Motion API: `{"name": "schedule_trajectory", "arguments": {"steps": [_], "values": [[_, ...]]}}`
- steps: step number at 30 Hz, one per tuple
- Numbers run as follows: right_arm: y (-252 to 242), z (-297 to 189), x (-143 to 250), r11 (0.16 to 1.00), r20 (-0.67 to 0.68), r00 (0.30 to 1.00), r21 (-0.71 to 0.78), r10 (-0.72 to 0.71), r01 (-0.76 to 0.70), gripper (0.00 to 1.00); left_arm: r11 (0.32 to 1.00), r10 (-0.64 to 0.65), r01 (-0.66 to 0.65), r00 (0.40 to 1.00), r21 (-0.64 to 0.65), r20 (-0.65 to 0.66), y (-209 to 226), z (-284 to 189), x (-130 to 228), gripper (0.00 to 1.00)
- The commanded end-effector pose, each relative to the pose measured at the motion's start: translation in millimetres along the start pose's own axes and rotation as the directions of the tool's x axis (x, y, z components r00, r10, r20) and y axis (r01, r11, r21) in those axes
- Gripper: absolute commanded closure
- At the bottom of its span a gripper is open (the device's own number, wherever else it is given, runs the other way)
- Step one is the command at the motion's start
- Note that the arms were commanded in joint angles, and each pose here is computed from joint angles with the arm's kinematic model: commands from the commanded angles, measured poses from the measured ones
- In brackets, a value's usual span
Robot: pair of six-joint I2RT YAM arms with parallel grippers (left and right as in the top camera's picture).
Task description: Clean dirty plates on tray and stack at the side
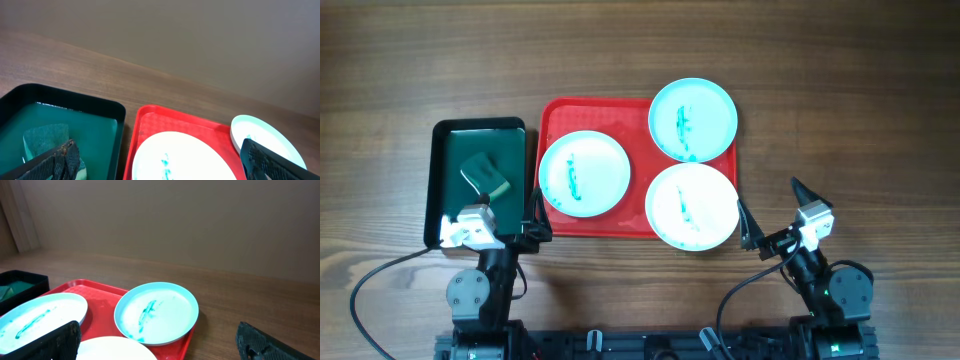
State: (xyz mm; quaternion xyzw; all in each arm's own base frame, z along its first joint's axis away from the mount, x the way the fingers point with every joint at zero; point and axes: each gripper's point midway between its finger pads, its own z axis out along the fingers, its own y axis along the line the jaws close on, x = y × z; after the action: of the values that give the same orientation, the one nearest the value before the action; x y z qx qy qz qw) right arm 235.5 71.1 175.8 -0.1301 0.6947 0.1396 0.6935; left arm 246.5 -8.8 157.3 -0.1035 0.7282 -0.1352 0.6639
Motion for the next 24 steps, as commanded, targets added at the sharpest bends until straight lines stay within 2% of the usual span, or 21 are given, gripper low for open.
{"name": "schedule_trajectory", "arguments": {"steps": [1, 6, 11, 17, 20, 24], "values": [[-4.4, -0.4, -1.5, 1.000, 0.007, 1.000, 0.025, 0.002, -0.003, 0.00, 1.000, -0.005, 0.005, 1.000, 0.023, -0.014, -3.6, 0.6, 4.7, 0.00], [-4.7, -0.5, -6.0, 1.000, 0.026, 1.000, 0.026, 0.014, -0.015, 0.00, 1.000, -0.005, 0.005, 1.000, 0.025, -0.013, -4.1, 0.6, 4.6, 0.00], [-4.7, -0.6, -9.4, 0.996, 0.041, 0.995, 0.023, 0.088, -0.089, 0.00, 0.998, 0.001, -0.001, 1.000, 0.063, -0.005, -12.0, -0.5, -0.7, 0.00], [3.1, -3.4, -34.6, 0.995, 0.076, 0.992, -0.020, 0.096, -0.095, 0.00, 0.996, 0.035, -0.038, 0.998, 0.077, 0.048, -26.4, -6.9, -41.6, 0.00], [5.3, -2.6, -48.3, 0.995, 0.075, 0.993, -0.033, 0.096, -0.094, 0.00, 0.997, 0.032, -0.033, 0.999, 0.067, 0.010, -32.5, -3.5, -59.0, 0.00], [7.9, 6.6, -78.1, 0.993, 0.034, 0.994, -0.058, 0.106, -0.104, 0.00, 0.999, 0.021, -0.018, 0.993, 0.027, -0.113, -38.1, 15.8, -79.4, 0.00]]}}
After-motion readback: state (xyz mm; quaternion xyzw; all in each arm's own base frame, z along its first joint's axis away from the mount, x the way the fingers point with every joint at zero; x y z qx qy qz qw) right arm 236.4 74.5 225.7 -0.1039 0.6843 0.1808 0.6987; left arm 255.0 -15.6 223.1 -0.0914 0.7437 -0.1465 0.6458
